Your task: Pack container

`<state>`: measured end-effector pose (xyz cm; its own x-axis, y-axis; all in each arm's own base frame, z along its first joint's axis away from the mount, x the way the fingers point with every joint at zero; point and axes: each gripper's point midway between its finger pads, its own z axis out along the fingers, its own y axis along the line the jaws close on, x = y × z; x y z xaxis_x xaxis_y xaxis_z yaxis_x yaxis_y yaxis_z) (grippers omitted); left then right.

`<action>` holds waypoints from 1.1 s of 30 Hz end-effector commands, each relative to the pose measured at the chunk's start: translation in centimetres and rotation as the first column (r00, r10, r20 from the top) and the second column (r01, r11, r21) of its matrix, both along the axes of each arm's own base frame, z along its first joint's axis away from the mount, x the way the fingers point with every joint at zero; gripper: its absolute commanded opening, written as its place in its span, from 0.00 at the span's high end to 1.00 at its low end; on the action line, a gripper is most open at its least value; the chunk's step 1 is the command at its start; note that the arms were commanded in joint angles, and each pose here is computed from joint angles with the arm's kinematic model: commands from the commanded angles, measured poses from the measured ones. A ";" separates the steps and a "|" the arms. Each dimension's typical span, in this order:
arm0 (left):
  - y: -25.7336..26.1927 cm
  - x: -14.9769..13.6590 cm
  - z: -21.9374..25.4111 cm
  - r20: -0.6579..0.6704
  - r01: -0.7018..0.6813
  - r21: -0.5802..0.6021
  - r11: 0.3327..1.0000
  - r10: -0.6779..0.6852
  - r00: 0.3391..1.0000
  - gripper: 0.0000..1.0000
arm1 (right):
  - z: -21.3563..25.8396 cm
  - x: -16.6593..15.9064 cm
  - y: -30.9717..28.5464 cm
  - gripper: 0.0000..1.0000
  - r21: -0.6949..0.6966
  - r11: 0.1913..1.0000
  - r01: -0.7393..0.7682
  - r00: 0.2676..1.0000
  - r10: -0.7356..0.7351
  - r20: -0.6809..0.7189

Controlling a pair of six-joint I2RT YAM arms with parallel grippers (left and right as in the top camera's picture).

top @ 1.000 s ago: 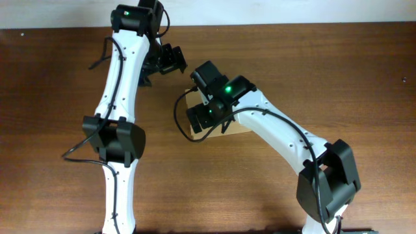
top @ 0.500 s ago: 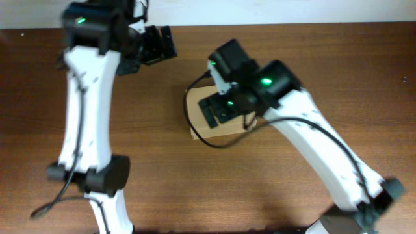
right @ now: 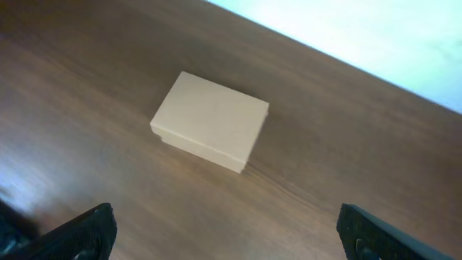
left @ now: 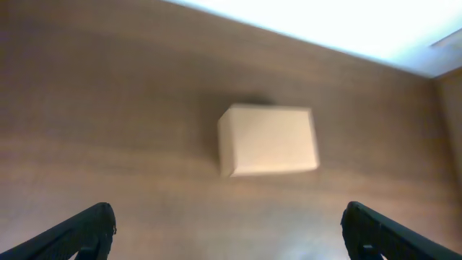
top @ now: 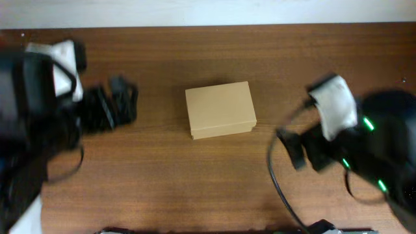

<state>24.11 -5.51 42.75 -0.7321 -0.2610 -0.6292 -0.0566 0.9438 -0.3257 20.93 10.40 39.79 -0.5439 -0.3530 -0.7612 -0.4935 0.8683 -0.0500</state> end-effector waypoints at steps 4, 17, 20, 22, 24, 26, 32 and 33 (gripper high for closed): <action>1.9 -4.5 -3.2 0.008 -0.064 0.031 0.997 0.063 0.998 0.00 | -3.0 -3.8 -2.1 0.01 -0.029 1.000 -0.010 1.000 0.011 0.020; 3.5 -13.7 -8.9 0.257 -0.067 -0.023 0.997 0.071 0.964 0.00 | -7.2 -9.2 -4.5 0.01 0.081 0.996 -0.022 0.968 0.001 0.253; 3.7 -14.9 -10.2 0.281 -0.067 -0.029 0.997 0.072 0.957 0.00 | -8.2 -9.7 -4.7 0.01 0.086 0.996 -0.023 0.965 0.000 0.263; 3.8 -15.6 -11.0 0.297 -0.066 -0.033 0.997 0.073 0.952 0.00 | -8.7 -9.9 -4.8 0.01 0.087 0.996 -0.023 0.965 0.000 0.263; 3.8 -16.0 -11.5 0.312 -0.065 -0.037 0.997 0.074 0.947 0.00 | -8.8 -9.9 -4.8 0.01 0.085 0.996 -0.023 0.965 0.000 0.261; 3.9 -16.3 -11.5 0.328 -0.069 -0.048 0.996 0.081 0.941 0.00 | -8.8 -9.9 -4.8 0.01 0.085 0.996 -0.022 0.966 0.000 0.260; 3.9 -16.2 -11.1 0.343 -0.072 -0.063 0.995 0.089 0.935 0.00 | -8.9 -9.9 -4.8 0.01 0.084 0.996 -0.023 0.966 0.000 0.259; 3.9 -16.2 -11.1 0.343 -0.072 -0.063 0.995 0.089 0.935 0.00 | -8.9 -9.9 -4.8 0.01 0.084 0.996 -0.023 0.966 0.000 0.259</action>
<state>7.81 -1.83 31.69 -0.4554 -0.3320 -0.8261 0.0073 0.9265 -0.3763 11.03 5.65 30.91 -0.3296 -0.2832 -0.9006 -0.4871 0.8682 -0.0947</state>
